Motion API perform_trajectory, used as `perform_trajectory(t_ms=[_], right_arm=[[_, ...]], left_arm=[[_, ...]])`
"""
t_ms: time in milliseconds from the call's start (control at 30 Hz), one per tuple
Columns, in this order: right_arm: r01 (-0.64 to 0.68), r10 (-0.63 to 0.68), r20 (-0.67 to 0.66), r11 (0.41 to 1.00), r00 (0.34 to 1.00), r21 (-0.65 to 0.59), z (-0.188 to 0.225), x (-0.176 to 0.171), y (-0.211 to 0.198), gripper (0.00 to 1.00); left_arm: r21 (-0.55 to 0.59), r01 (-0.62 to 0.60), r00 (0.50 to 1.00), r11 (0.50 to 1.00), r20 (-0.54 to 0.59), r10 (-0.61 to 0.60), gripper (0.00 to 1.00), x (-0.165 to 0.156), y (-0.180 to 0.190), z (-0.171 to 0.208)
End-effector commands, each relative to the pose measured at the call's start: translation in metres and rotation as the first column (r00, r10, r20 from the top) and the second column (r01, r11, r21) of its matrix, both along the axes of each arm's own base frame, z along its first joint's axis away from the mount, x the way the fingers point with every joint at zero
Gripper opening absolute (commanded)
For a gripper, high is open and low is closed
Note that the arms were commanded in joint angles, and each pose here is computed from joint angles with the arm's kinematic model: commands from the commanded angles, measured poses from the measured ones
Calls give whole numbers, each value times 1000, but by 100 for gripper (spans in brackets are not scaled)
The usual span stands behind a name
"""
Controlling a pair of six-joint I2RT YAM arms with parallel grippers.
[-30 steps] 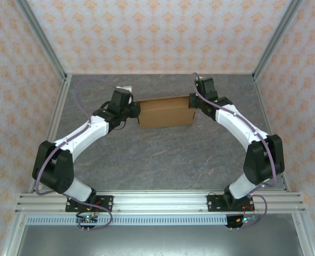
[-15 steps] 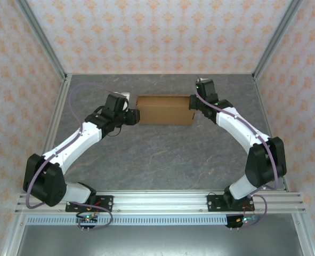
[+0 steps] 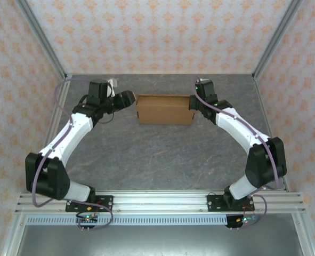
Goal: Fold the paper box
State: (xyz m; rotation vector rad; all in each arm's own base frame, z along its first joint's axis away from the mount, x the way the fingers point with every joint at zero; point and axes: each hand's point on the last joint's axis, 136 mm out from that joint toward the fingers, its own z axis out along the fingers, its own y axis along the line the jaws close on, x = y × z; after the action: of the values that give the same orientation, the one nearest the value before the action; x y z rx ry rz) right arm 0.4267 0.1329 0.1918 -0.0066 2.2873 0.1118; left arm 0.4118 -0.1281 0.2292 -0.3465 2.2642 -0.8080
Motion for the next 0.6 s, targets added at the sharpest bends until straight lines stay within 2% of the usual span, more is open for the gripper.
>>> perform_trajectory(t_ms=[0, 200, 567], right_arm=[[4, -7, -77, 999, 997, -43, -21, -15, -6, 0], [5, -8, -73, 999, 997, -45, -19, -15, -7, 0], [16, -19, -68, 999, 998, -39, -19, -15, -8, 0]], left_arm=[[-135, -8, 1000, 991, -10, 7, 76, 24, -7, 11], [-177, 10, 998, 984, -52, -20, 77, 54, -19, 4], [-239, 13, 991, 971, -128, -44, 69, 57, -34, -28]])
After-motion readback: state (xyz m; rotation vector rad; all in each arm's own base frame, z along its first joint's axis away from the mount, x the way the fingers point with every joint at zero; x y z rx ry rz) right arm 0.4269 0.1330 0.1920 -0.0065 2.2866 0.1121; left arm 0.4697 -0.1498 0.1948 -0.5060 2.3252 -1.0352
